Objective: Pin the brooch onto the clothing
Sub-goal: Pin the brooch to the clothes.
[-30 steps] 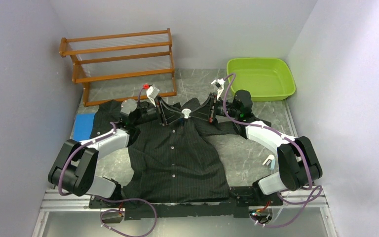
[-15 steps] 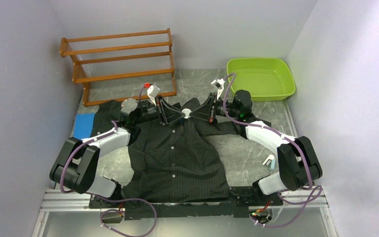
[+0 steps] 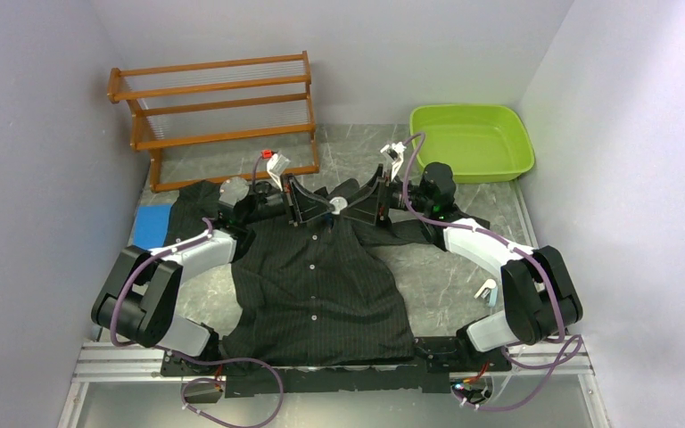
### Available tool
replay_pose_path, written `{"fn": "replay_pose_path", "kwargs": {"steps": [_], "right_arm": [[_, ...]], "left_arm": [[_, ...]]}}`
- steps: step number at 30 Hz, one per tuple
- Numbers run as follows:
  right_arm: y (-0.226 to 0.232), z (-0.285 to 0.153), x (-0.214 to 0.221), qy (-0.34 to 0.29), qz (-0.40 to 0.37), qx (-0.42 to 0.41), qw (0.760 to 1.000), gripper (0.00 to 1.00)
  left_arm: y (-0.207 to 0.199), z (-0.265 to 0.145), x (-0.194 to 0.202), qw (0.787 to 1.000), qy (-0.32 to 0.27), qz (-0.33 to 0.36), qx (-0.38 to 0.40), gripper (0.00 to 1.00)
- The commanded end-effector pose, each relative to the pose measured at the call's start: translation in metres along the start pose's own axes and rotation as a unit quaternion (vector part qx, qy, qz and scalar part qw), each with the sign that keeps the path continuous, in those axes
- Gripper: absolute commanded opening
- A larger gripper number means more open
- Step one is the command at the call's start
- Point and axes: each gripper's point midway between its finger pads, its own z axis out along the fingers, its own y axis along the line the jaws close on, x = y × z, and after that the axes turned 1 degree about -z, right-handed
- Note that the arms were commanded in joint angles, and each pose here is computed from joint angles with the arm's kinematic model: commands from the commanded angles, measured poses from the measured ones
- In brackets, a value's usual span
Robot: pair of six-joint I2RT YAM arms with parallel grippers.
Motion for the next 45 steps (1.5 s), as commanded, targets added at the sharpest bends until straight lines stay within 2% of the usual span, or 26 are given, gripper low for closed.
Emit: {"fn": "replay_pose_path", "kwargs": {"steps": [1,4,12,16,20,22,25,27,30,33,34,40,42,45], "right_arm": [[0.017,0.001,-0.021,-0.018,-0.054,-0.024,0.998,0.67],[0.016,0.002,-0.019,-0.015,-0.055,-0.025,0.998,0.61],[0.010,0.010,-0.018,-0.003,-0.059,-0.017,0.998,0.61],[0.009,0.014,-0.019,-0.002,-0.058,-0.020,0.998,0.46],[0.009,0.015,-0.018,0.001,-0.059,-0.023,0.998,0.46],[0.010,0.015,-0.015,0.004,-0.060,-0.026,0.998,0.52],[0.014,0.012,-0.013,0.004,-0.069,-0.028,0.997,0.68],[0.015,0.010,-0.012,0.004,-0.075,-0.026,0.997,0.73],[0.016,0.008,-0.010,0.004,-0.080,-0.023,0.997,0.67],[0.015,0.008,-0.009,0.005,-0.078,-0.023,0.997,0.47],[0.015,0.008,-0.009,0.005,-0.076,-0.024,0.997,0.44],[0.018,0.009,-0.010,0.009,-0.080,-0.033,0.996,0.41],[0.018,0.008,-0.009,0.009,-0.080,-0.030,0.996,0.29],[0.018,0.008,-0.009,0.011,-0.078,-0.030,0.996,0.20]], "left_arm": [[-0.015,0.004,-0.017,0.999,-0.014,0.031,0.032,0.03],[-0.016,0.004,-0.017,0.999,-0.014,0.030,0.034,0.03],[-0.017,0.003,-0.018,0.999,-0.015,0.030,0.034,0.03],[-0.017,0.003,-0.017,0.999,-0.014,0.033,0.030,0.03],[-0.016,0.002,-0.016,0.999,-0.012,0.033,0.027,0.03],[-0.016,0.002,-0.016,0.999,-0.012,0.035,0.026,0.03],[-0.016,0.002,-0.017,0.999,-0.010,0.037,0.027,0.03],[-0.016,0.002,-0.016,0.999,-0.009,0.036,0.027,0.03],[-0.016,0.003,-0.017,0.999,-0.010,0.034,0.028,0.03],[-0.017,0.003,-0.017,0.999,-0.010,0.034,0.029,0.03],[-0.017,0.003,-0.017,0.999,-0.010,0.034,0.029,0.03],[-0.017,0.002,-0.018,0.999,-0.011,0.037,0.024,0.03],[-0.017,0.002,-0.018,0.999,-0.011,0.038,0.023,0.03],[-0.016,0.002,-0.018,0.999,-0.010,0.038,0.022,0.03]]}}
